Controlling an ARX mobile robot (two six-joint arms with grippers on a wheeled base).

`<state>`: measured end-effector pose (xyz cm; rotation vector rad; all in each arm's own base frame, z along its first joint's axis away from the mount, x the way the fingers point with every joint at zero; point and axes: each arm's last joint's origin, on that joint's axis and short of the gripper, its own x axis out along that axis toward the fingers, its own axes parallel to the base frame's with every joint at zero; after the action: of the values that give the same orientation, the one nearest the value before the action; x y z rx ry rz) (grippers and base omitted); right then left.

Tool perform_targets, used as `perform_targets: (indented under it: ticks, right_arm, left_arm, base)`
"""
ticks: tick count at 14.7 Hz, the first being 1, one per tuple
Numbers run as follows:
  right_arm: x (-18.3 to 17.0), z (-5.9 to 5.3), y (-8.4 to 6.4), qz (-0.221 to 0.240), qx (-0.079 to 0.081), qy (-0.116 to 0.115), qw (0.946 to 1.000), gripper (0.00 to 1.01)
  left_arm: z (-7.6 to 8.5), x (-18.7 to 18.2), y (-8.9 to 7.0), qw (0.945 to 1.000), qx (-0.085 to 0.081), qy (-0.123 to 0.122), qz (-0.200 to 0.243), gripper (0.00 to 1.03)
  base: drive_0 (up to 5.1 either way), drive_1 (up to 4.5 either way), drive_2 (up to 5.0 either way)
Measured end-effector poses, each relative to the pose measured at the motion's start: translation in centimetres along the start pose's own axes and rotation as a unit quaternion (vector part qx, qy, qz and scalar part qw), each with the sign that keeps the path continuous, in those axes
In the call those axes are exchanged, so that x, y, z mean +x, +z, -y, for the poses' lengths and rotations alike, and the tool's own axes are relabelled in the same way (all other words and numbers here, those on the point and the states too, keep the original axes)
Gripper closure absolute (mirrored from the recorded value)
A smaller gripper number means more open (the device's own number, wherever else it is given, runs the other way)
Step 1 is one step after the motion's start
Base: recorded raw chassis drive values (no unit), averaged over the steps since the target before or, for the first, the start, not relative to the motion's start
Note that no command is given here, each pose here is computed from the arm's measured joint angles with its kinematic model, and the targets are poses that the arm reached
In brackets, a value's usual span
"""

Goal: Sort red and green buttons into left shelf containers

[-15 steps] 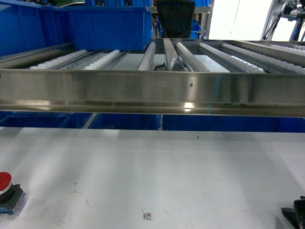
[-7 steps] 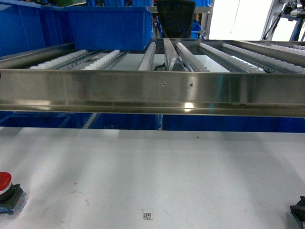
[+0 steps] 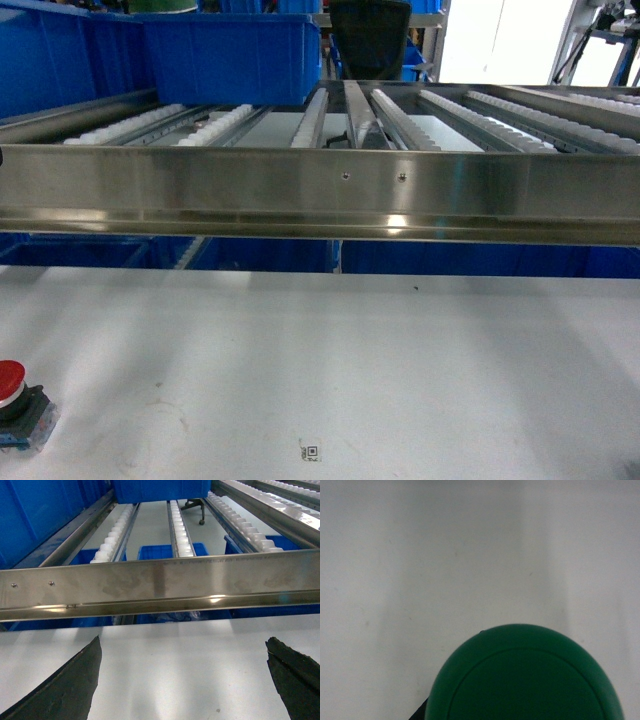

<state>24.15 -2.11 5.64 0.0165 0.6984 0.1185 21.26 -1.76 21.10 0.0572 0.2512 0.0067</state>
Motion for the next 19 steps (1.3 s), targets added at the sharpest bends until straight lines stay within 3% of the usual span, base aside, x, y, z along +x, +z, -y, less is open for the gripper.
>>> perform_targets:
  ticks: [2, 3, 5, 7, 9, 10, 13, 15, 19]
  right_arm:
    - [-4.7, 0.2, 1.4, 0.085, -0.013, -0.008, 0.9962, 0.74]
    - [-6.7, 0.1, 1.0, 0.1, -0.014, -0.009, 0.9948, 0.74]
    - [-10.2, 0.1, 0.8, 0.137, -0.005, -0.009, 0.9905, 0.74]
    - [-14.2, -0.6, 0.7, 0.191, 0.003, -0.003, 0.9815, 0.74]
    - [-15.8, -1.8, -1.9, 0.187, 0.003, 0.016, 0.9823, 0.74]
    - [-16.6, -2.0, -1.5, 0.216, -0.01, 0.008, 0.9763, 0.74]
    - [-16.6, -2.0, -1.6, 0.213, -0.009, 0.008, 0.9769, 0.74]
    - [-16.6, -2.0, -1.6, 0.213, -0.009, 0.008, 0.9769, 0.74]
    - [-16.6, -2.0, -1.6, 0.213, -0.009, 0.008, 0.9769, 0.74]
  left_arm:
    - [0.0, 0.0, 0.0, 1.0, 0.0, 0.0, 0.0, 0.05]
    - [0.0, 0.0, 0.0, 1.0, 0.0, 0.0, 0.0, 0.05]
    - [0.0, 0.0, 0.0, 1.0, 0.0, 0.0, 0.0, 0.05]
    - [0.0, 0.0, 0.0, 1.0, 0.0, 0.0, 0.0, 0.05]
    - [0.0, 0.0, 0.0, 1.0, 0.0, 0.0, 0.0, 0.05]
    - [0.0, 0.0, -0.1, 1.0, 0.0, 0.007, -0.006, 0.05]
    - [-0.1, 0.5, -1.7, 0.9984, -0.015, 0.03, -0.045, 0.05]
    - [0.0, 1.1, -2.1, 0.9979, -0.021, 0.036, -0.049, 0.05]
    - [0.3, 3.5, -4.5, 0.9957, -0.015, 0.048, -0.077, 0.05]
  base:
    - [0.0, 0.0, 0.0]
    - [0.0, 0.0, 0.0]
    - [0.0, 0.0, 0.0]
    - [0.0, 0.0, 0.0]
    - [0.0, 0.0, 0.0]
    - [0.0, 0.0, 0.0]
    - [0.0, 0.0, 0.0]
    - [0.0, 0.0, 0.0]
    - [0.0, 0.0, 0.0]
